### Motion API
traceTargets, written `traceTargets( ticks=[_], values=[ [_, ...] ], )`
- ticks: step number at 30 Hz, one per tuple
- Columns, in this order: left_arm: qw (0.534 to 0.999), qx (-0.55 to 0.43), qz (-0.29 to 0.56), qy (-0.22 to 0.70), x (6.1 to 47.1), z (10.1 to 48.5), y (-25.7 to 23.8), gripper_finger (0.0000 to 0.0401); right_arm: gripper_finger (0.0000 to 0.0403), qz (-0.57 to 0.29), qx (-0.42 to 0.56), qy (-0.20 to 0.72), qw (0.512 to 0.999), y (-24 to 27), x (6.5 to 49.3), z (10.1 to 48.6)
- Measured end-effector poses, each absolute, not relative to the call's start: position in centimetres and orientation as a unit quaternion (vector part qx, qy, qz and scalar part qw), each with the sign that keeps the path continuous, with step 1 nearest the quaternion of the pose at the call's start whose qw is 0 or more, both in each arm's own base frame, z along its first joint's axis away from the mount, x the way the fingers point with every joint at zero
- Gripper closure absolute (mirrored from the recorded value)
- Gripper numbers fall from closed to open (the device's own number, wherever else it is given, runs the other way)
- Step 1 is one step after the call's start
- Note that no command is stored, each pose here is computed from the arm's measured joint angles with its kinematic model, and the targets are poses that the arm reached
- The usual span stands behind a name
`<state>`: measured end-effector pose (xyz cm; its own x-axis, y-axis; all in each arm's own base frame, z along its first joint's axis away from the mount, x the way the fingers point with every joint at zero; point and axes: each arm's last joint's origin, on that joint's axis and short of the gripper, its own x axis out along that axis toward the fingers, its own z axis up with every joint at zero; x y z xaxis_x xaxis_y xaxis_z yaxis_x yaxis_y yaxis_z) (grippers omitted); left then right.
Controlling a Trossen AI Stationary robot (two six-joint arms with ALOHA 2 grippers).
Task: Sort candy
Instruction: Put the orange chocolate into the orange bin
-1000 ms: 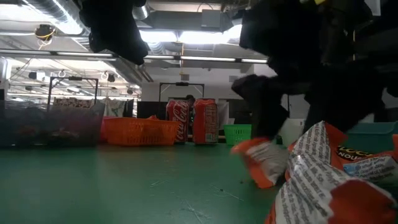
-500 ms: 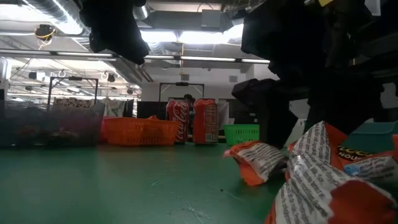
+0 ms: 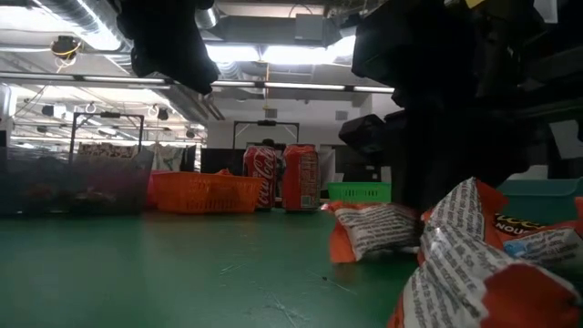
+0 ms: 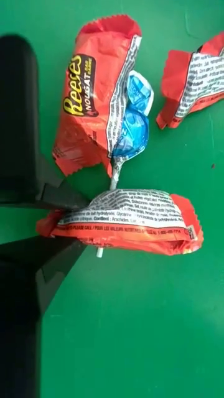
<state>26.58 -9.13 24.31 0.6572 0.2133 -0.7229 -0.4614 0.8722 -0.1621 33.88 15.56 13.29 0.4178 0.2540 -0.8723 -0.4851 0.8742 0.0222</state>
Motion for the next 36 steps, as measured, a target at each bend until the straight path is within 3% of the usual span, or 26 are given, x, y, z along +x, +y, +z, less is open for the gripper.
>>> traceTargets(
  ticks=[7,21,25,36],
  values=[
    [0.898,-0.175,0.185,0.359,26.7,24.4,-9.2,0.0287,0.0376,0.194,-0.130,0.485,0.843,15.2,33.7,14.2],
    [0.919,-0.180,0.130,0.327,27.6,25.2,-9.7,0.0287,0.0374,0.005,-0.167,0.416,0.894,14.3,34.8,15.4],
    [0.925,-0.170,0.093,0.326,27.8,25.4,-9.9,0.0287,0.0374,-0.016,-0.153,0.377,0.913,13.9,35.6,16.0],
    [0.926,-0.161,0.092,0.329,27.8,25.4,-9.9,0.0287,0.0373,-0.037,-0.101,0.267,0.958,13.0,37.6,17.9]
  ],
)
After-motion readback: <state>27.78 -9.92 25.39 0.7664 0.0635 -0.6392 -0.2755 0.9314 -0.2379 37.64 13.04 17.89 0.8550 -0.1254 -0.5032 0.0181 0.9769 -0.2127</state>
